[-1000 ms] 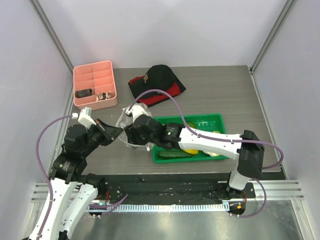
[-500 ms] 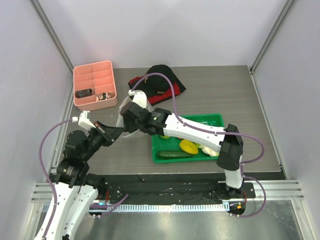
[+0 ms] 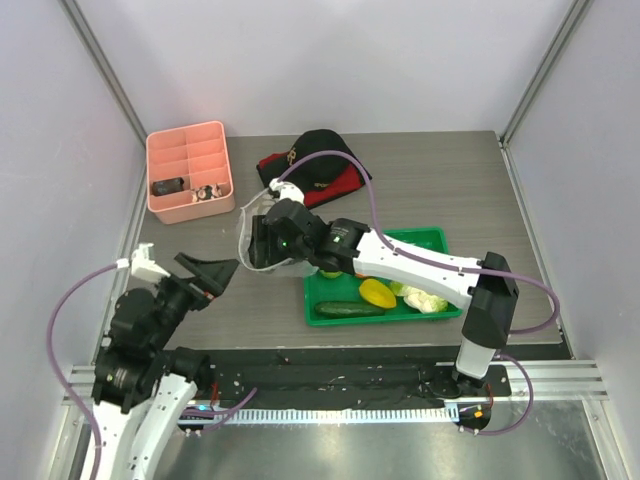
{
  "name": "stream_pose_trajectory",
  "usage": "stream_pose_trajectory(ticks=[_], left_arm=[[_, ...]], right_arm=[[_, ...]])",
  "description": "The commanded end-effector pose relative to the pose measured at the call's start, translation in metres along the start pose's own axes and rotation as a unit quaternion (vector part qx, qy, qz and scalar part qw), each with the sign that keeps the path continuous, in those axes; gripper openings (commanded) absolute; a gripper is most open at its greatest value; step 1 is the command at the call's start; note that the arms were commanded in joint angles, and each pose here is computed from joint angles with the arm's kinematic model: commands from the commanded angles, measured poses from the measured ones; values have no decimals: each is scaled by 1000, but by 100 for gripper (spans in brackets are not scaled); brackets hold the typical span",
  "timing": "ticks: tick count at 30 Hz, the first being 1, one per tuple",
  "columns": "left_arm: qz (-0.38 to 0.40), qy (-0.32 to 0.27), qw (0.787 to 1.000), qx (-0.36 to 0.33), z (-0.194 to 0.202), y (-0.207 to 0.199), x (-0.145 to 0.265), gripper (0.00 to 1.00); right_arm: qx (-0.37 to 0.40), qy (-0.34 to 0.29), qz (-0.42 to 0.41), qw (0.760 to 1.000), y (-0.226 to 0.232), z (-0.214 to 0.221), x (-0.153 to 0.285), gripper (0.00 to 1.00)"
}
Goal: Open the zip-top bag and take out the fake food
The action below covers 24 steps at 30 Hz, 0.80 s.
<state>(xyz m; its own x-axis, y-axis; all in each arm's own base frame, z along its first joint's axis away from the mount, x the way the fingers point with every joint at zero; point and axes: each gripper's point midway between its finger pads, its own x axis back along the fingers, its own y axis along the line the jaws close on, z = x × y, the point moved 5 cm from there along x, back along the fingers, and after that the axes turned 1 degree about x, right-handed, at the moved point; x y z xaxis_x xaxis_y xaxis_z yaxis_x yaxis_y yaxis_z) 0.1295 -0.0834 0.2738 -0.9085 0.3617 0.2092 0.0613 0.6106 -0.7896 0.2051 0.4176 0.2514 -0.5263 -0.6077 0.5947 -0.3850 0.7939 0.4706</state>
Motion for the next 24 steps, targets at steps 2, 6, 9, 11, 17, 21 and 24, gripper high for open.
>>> stream_pose_trajectory(ticks=[2, 6, 9, 11, 17, 21, 24], left_arm=[[-108, -98, 985, 96, -12, 34, 14, 100], [-178, -121, 957, 193, -10, 52, 9, 100], [-205, -142, 937, 243, -17, 53, 2, 100], [-215, -147, 928, 266, -23, 48, -5, 100], [-173, -158, 934, 270, -33, 37, -31, 100], [-95, -182, 943, 263, -36, 32, -36, 100], [-16, -211, 941, 265, -38, 28, -34, 100]], right_arm=[[21, -2, -163, 986, 35, -21, 34, 1], [39, -7, -206, 978, 36, -21, 52, 1], [58, 2, -228, 972, 34, -19, 61, 1], [64, -3, -239, 969, 32, -21, 68, 1], [68, -2, -263, 962, 25, -20, 78, 1], [64, 2, -270, 961, 18, -21, 84, 1], [60, 8, -281, 958, 15, -21, 88, 1]])
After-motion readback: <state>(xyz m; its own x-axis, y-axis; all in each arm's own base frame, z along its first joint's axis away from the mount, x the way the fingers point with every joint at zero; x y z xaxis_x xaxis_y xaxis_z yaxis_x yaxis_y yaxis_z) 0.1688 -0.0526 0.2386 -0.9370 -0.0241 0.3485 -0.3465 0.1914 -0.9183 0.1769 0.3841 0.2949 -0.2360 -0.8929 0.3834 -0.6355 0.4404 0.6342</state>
